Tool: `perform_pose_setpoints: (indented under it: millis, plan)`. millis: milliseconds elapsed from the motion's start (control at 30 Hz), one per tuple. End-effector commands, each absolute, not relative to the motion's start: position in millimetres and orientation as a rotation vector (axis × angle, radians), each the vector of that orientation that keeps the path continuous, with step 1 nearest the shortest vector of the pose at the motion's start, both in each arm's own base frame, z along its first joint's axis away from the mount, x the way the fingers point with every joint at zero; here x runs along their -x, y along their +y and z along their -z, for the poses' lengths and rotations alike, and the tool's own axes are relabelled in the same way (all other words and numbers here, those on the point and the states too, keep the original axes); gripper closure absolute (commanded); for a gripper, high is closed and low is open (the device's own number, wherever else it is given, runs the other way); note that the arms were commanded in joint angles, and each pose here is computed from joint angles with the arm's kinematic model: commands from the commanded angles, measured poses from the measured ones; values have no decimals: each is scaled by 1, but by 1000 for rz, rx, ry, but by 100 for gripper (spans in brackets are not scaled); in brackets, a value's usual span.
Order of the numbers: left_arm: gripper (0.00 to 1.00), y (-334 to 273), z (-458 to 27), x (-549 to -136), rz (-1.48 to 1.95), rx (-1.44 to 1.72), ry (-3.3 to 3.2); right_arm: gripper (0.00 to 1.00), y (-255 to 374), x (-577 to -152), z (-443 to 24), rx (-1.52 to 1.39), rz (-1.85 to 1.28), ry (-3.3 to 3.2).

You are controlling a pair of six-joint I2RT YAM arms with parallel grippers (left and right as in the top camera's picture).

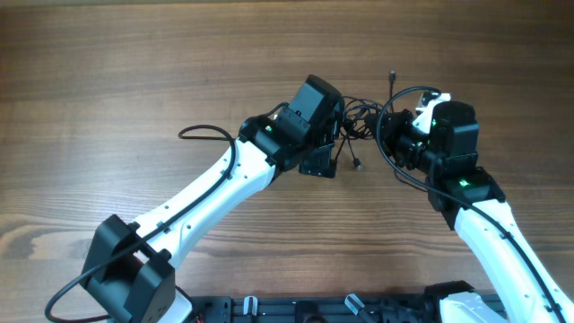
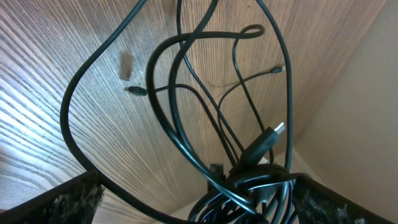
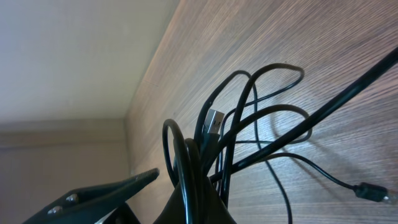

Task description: Untangle cables

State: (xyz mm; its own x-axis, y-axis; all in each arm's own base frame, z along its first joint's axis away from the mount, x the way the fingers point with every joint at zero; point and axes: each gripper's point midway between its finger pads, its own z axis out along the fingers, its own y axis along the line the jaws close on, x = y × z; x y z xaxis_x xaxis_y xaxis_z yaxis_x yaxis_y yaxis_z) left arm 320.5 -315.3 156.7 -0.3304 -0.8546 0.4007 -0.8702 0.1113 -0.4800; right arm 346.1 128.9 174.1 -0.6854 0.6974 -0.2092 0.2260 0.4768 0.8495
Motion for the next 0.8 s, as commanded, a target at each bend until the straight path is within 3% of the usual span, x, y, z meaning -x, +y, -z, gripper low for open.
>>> perform_pose_setpoints:
  millis: [0, 300, 467, 767]
  plan:
    - [0, -313, -150, -329, -999, -1989, -2151, 96, 137, -343, -179, -736, -1200, 2189]
    - [0, -336, -165, -329, -1107, -1854, -2097, 96, 121, -352, -175, -796, -1089, 2149]
    - [0, -335, -165, -329, -1108, -1857, -2097, 96, 130, -347, -176, -932, -1217, 2148]
    - [0, -298, -150, -345, -1023, -2079, -2145, 96, 144, -338, -181, -840, -1305, 2196]
